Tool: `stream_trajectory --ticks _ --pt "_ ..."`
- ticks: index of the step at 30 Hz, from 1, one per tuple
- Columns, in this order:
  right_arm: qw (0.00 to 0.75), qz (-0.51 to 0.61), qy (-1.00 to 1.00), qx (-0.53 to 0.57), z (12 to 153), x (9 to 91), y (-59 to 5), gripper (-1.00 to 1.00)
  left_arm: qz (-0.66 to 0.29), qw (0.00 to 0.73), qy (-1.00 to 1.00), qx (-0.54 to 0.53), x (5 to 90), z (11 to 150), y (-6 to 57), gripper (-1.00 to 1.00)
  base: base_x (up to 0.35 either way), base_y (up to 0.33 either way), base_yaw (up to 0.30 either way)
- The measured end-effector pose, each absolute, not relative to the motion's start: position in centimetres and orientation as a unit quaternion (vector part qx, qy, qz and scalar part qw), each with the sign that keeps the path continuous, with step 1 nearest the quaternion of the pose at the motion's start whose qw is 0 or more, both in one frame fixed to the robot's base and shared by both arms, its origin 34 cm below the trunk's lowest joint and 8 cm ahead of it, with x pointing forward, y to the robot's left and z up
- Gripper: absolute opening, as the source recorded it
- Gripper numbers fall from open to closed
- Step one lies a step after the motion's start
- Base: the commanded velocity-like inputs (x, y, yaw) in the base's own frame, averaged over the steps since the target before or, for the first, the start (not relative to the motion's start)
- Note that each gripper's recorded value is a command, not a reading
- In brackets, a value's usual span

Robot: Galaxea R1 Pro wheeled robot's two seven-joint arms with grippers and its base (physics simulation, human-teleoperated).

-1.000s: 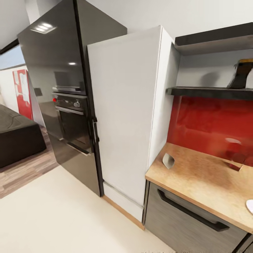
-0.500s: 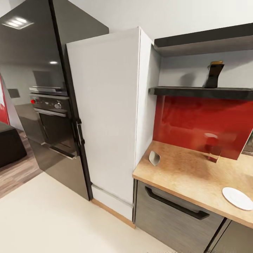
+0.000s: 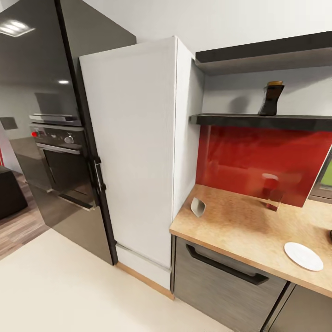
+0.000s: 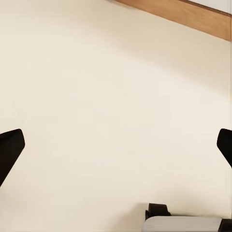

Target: Set up a coffee station on the kitchen countertop: keep the coffee maker on the countertop, move the bottle of coffee from the kitchen shelf to the counter next to the coffee maker, place a paper coffee filter on top of the coffee maker, put the saucer next to the coffee maker with the coffee cup on the saucer, and place the electric kettle next to the coffee maker.

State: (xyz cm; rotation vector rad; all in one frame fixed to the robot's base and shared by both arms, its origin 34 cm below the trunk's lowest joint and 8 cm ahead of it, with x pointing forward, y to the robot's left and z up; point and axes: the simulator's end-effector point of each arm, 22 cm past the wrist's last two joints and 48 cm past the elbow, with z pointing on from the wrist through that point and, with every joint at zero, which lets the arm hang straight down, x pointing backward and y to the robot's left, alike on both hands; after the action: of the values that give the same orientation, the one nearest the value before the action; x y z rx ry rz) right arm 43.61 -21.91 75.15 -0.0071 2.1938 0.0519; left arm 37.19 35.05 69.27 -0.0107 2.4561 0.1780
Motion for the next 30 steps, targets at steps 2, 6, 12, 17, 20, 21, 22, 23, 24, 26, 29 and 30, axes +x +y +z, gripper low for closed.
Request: stream_trajectory --ticks 2,6,12,17,20,21,22,23,24,26,29,30 --pt "0.513 0.027 0.858 0.001 79.7 47.9 -21.1 1.00 0.068 0.331 0.941 -0.003 37.1 69.2 35.1 1.00 0.000 0.000 0.000" --pt "0.597 0.033 0.801 0.007 87.9 53.4 -20.5 1.00 0.070 0.322 0.944 -0.003 36.3 68.8 35.3 1.00 0.000 0.000 0.000" --pt "0.632 0.038 0.773 0.033 94.4 58.1 -19.1 1.00 0.070 0.313 0.947 -0.002 35.6 68.4 35.4 1.00 0.000 0.000 0.000" --pt "0.625 0.006 0.778 0.058 98.8 64.1 -20.5 1.00 0.068 0.311 0.948 0.001 35.5 68.3 35.2 1.00 0.000 0.000 0.000" --pt "0.625 -0.003 0.778 0.060 101.9 67.6 -20.8 1.00 0.069 0.310 0.948 0.003 35.4 68.3 35.2 1.00 0.000 0.000 0.000" --pt "0.624 -0.005 0.779 0.060 103.0 68.7 -20.9 1.00 0.069 0.310 0.948 0.003 35.4 68.2 35.2 1.00 0.000 0.000 0.000" --pt "0.616 -0.009 0.786 0.055 104.8 71.4 -20.8 1.00 0.069 0.310 0.948 0.005 35.3 68.2 35.2 1.00 0.000 0.000 0.000" --pt "0.619 -0.011 0.783 0.053 106.1 72.7 -20.8 1.00 0.068 0.310 0.948 0.006 35.3 68.2 35.2 1.00 0.000 0.000 0.000" --pt "0.615 -0.015 0.787 0.054 106.2 73.4 -20.9 1.00 0.068 0.311 0.948 0.006 35.3 68.2 35.1 1.00 0.000 0.000 0.000" --pt "0.606 -0.025 0.793 0.057 105.9 74.2 -21.2 1.00 0.068 0.311 0.948 0.007 35.3 68.2 35.2 1.00 0.000 0.000 0.000" --pt "0.587 -0.061 0.804 0.074 105.6 75.8 -22.6 1.00 0.069 0.311 0.948 0.006 35.3 68.3 35.3 1.00 0.075 0.002 0.000" --pt "0.586 -0.064 0.804 0.076 105.7 76.0 -22.8 1.00 0.069 0.311 0.948 0.006 35.3 68.3 35.3 1.00 0.209 0.027 0.000"
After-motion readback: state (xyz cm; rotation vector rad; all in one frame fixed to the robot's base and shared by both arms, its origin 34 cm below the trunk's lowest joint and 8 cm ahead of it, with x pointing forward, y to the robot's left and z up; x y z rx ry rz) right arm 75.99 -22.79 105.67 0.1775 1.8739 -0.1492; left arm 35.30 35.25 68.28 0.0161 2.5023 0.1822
